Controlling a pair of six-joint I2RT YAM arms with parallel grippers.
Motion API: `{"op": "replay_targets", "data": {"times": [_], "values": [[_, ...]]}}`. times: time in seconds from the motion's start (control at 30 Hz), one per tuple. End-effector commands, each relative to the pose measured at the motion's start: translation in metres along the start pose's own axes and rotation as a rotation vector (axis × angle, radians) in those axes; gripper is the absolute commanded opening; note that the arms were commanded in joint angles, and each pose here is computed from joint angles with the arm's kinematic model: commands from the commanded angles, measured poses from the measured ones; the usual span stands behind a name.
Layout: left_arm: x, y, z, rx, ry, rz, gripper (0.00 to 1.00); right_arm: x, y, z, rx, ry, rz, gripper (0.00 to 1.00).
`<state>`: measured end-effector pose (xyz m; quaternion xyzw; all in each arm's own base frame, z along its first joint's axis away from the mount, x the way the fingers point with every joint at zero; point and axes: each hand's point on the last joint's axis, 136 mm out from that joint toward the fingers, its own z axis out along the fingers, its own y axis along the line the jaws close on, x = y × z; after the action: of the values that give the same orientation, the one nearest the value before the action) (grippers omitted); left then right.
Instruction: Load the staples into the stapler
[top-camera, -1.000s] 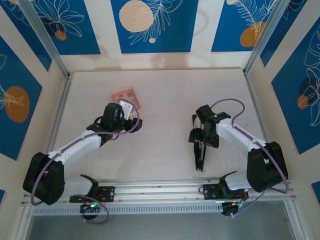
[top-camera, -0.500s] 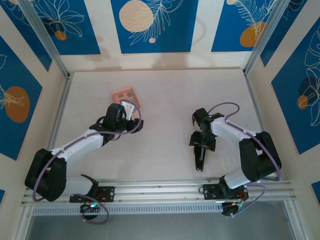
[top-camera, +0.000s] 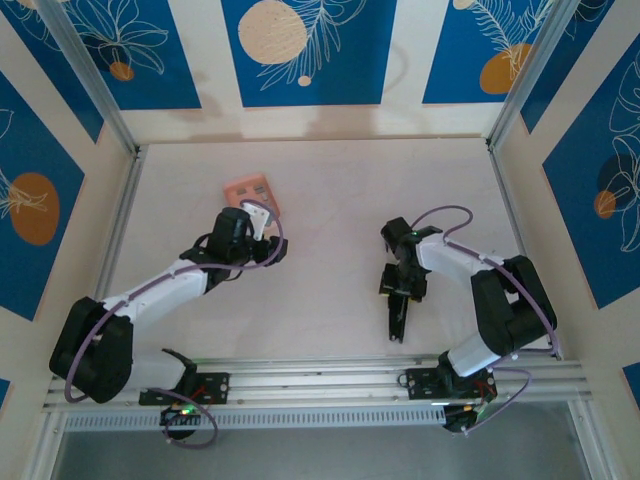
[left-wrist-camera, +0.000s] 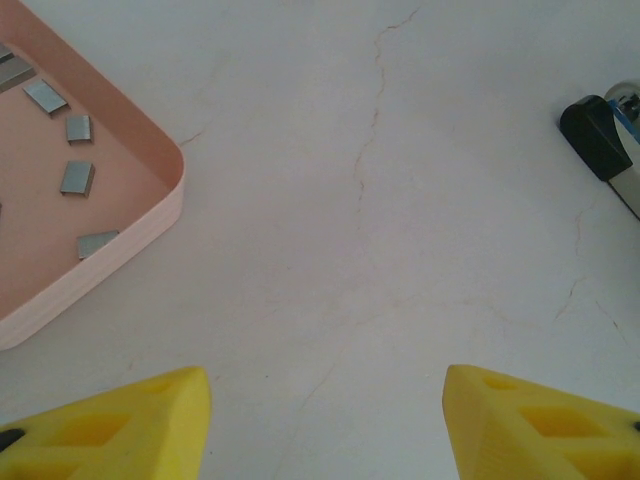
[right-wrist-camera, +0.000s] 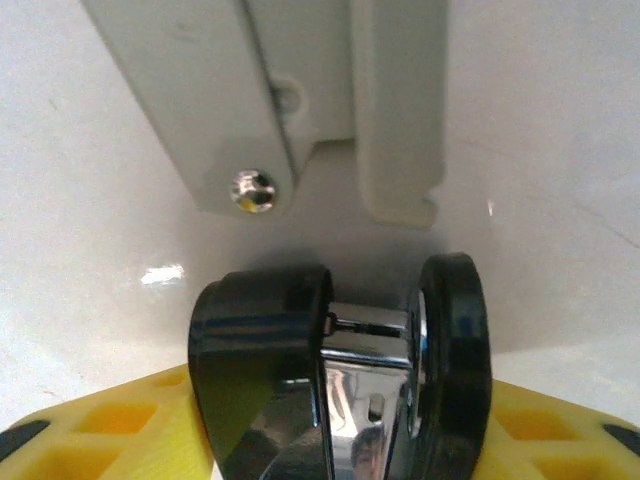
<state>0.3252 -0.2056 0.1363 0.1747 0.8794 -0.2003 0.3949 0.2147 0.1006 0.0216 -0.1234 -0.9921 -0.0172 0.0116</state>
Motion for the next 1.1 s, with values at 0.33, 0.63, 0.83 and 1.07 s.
{"op": "replay_targets", "data": {"times": [0.33,0.63,0.83,1.07], "values": [[-0.016,-0.057,-0.023,0.235,-0.093,0.03,0.59,-0.008,0.032,-0.05,-0.242,-0.307,-0.011,0.32],[-0.017,-0.131,-0.046,0.508,-0.181,0.141,0.58,-0.025,0.098,-0.149,-0.865,-0.679,-0.063,0.26],[0.0,-0.165,-0.042,0.581,-0.148,0.223,0.59,-0.023,0.122,-0.186,-1.004,-0.75,-0.147,0.26],[0.007,-0.182,-0.026,0.584,-0.103,0.25,0.6,-0.014,0.141,-0.205,-1.08,-0.764,-0.202,0.26]]}}
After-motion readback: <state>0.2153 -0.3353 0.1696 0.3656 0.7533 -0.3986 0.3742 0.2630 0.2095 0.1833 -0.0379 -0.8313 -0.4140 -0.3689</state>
